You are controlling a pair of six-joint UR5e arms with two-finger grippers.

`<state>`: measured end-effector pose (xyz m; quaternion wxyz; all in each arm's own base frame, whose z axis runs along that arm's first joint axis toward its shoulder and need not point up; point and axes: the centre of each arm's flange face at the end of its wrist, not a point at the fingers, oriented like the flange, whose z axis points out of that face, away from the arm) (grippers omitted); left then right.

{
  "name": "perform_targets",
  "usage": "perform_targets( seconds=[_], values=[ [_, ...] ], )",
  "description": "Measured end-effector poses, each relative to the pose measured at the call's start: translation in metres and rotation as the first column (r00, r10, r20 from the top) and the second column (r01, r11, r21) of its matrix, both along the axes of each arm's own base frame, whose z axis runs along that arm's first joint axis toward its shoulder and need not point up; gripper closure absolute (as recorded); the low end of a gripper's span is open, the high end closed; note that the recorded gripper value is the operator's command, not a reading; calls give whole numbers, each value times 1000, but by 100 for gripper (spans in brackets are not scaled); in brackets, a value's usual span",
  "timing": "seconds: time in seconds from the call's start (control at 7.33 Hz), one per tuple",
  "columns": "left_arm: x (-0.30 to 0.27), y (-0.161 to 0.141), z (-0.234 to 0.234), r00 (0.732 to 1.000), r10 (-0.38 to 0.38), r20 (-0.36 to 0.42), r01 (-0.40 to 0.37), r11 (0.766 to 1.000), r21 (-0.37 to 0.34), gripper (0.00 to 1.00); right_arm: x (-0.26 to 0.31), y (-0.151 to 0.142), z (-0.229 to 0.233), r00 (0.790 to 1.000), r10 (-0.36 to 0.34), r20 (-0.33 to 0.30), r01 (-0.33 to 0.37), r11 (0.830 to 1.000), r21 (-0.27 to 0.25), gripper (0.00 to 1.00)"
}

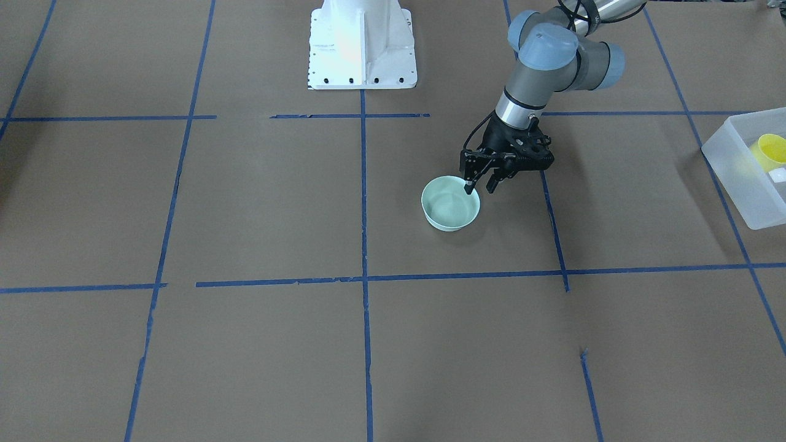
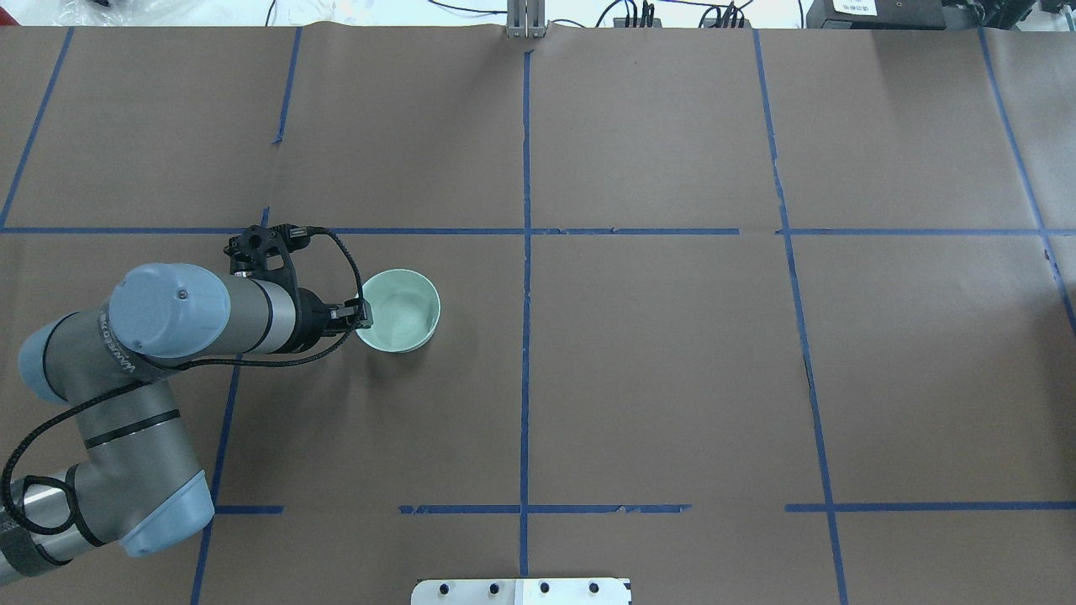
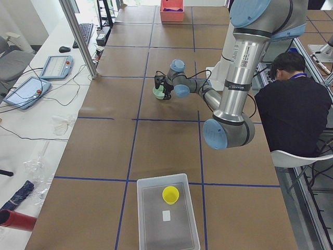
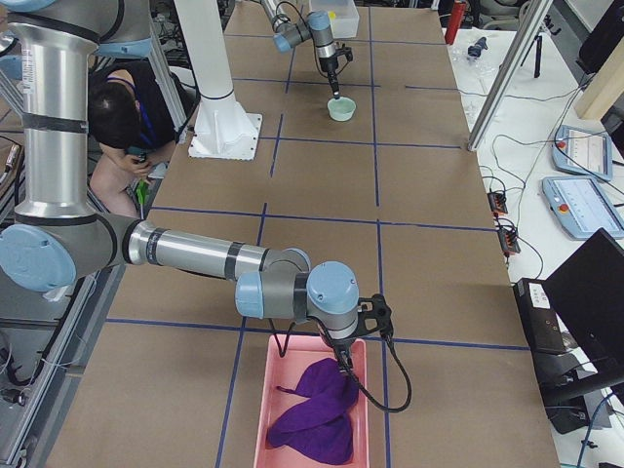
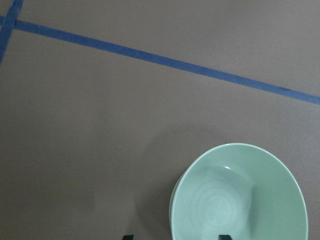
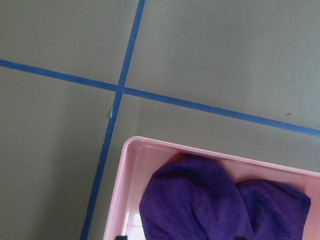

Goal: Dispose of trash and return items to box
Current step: 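Reach the left gripper to the pale green bowl and grasp its rim, then lift the green bowl with the left gripper and place it in the clear bin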

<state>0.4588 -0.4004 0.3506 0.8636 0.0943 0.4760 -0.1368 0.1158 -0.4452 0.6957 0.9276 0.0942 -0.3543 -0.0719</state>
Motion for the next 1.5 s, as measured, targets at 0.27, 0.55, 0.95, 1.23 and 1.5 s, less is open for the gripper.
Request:
perform_targets(
  seconds=[0.27, 0.55, 0.95, 1.23, 1.5],
  values=[
    [9, 1, -2, 1000, -4, 0, 4, 1000, -2, 100, 0, 2, 1, 1000, -2, 0, 2, 1000, -2, 23],
    [10, 2, -6, 1000, -3, -7, 3, 1000, 0, 100, 0, 4, 3, 1000, -4, 0, 4, 1000, -3, 23],
    [-34, -2, -41, 997, 57, 61, -61, 995, 73, 100, -1, 5, 4, 1000, -6, 0, 6, 1000, -4, 23],
    [-118, -38, -47, 987, 100, 129, -122, 977, 175, 100, 0, 5, 4, 1000, -6, -1, 6, 1000, -4, 23],
    [-235, -77, -7, 956, 155, 248, -227, 928, 296, 100, 0, 5, 4, 1000, -5, -1, 5, 1000, -4, 23]
  ],
)
